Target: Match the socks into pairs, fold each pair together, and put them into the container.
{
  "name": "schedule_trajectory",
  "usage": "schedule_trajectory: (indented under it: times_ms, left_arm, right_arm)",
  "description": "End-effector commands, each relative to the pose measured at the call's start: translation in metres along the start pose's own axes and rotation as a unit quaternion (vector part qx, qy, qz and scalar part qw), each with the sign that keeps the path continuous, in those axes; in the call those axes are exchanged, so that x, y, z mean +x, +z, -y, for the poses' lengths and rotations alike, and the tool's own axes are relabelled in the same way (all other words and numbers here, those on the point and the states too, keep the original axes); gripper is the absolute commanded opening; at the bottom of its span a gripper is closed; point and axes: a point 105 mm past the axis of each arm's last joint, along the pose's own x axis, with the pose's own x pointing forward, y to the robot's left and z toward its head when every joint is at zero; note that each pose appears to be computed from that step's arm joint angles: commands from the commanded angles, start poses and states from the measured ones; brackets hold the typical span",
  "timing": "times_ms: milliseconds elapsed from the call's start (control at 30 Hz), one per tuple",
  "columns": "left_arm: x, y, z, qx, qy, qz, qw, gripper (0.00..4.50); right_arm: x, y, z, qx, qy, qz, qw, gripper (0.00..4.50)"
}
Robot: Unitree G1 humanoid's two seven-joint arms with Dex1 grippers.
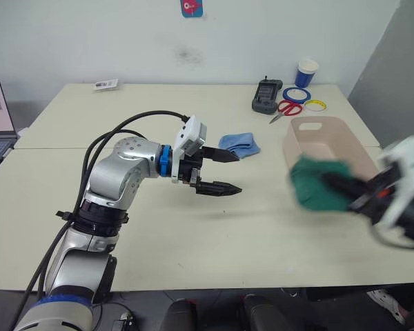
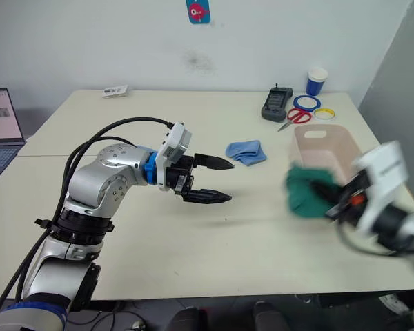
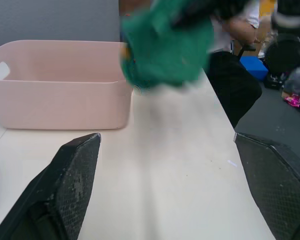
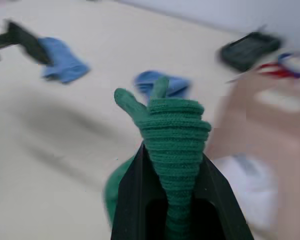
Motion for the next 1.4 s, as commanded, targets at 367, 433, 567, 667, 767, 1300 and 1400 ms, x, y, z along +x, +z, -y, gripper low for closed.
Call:
schedule_trajectory:
  times_ms: [367,433,567,667,767,1300,1400]
  left_arm:
    - [0.011,0.023,0.009,0.035,-0.021,0.025,0.999,4.47]
    - [0.012,0.023,0.009,0.036,-0.018,0.026,0.999,4.47]
    - [0.012,0.023,0.009,0.04,-0.011,0.024,0.999,4.47]
    - [0.012,0.023,0.01,0.041,-0.008,0.024,0.999,4.47]
    - [0.012,0.022,0.01,0.042,-0.005,0.023,0.999,4.47]
    - [0.014,0.018,0.008,0.047,0.002,0.013,0.999,4.5]
    - [0.014,0.017,0.007,0.048,0.003,0.012,0.999,4.5]
  right_arm:
    - [0.063,-0.029,0.084,-0.458,0.012,-0.093,0.884,0.0]
    - [0.075,-0.036,0.092,-0.478,0.024,-0.099,0.872,0.0]
    - [0.098,-0.047,0.099,-0.502,0.049,-0.109,0.857,0.0]
    - [0.111,-0.053,0.1,-0.5,0.064,-0.113,0.856,0.0]
    - [0.118,-0.068,0.101,-0.496,0.086,-0.137,0.853,0.0]
    - [0.103,-0.057,0.073,-0.369,0.195,-0.174,0.892,3.75]
    - [0.093,-0.047,0.067,-0.36,0.21,-0.181,0.891,4.47]
